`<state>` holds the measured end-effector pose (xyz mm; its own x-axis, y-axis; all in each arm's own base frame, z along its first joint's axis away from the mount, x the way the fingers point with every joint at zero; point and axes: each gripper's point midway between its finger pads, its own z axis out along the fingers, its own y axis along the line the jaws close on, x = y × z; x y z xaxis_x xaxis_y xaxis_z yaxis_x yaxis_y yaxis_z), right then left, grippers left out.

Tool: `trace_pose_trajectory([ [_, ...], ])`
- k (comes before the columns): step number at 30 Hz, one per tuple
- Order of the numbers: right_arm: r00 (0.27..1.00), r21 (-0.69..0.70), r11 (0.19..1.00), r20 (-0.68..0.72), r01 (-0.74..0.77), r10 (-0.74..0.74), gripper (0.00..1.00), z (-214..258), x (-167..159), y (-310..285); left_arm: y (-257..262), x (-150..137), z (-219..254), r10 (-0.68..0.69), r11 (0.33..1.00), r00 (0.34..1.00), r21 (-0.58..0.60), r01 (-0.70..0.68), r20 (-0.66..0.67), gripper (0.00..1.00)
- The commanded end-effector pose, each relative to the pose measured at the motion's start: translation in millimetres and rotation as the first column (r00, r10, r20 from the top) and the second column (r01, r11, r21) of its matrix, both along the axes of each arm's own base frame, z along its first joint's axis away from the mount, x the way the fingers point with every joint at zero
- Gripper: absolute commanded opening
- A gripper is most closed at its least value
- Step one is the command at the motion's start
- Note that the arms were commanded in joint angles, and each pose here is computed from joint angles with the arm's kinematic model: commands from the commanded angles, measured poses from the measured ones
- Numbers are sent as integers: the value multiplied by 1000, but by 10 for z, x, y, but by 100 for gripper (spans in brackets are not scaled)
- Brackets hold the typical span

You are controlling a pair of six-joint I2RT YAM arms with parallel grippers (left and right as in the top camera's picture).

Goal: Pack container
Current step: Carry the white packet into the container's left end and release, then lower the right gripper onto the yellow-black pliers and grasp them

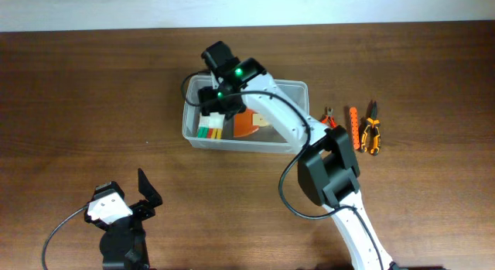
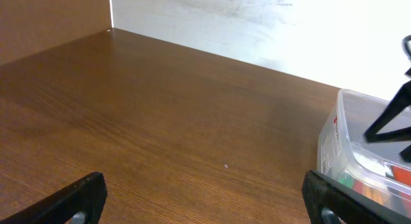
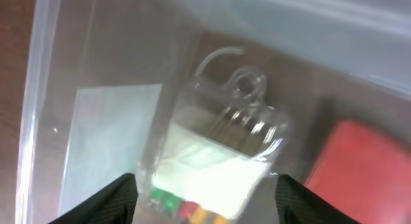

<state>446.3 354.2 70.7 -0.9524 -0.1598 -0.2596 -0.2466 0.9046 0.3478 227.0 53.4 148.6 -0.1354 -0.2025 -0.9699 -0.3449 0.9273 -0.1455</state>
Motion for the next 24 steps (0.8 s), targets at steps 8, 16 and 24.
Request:
trace_pose_trajectory([
  [8,931,11,998,361,59,-59,67,1708,835,-1545,2,-1,-3,1,1000,1000,10,-1,1,99],
  [16,938,-143,947,242,288,-248,76,1633,680,-3668,2,-1,-3,1,1000,1000,10,-1,1,99],
  [24,924,-223,906,-50,360,-379,66,662,202,-4531,2,-1,-3,1,1000,1000,10,-1,1,99],
])
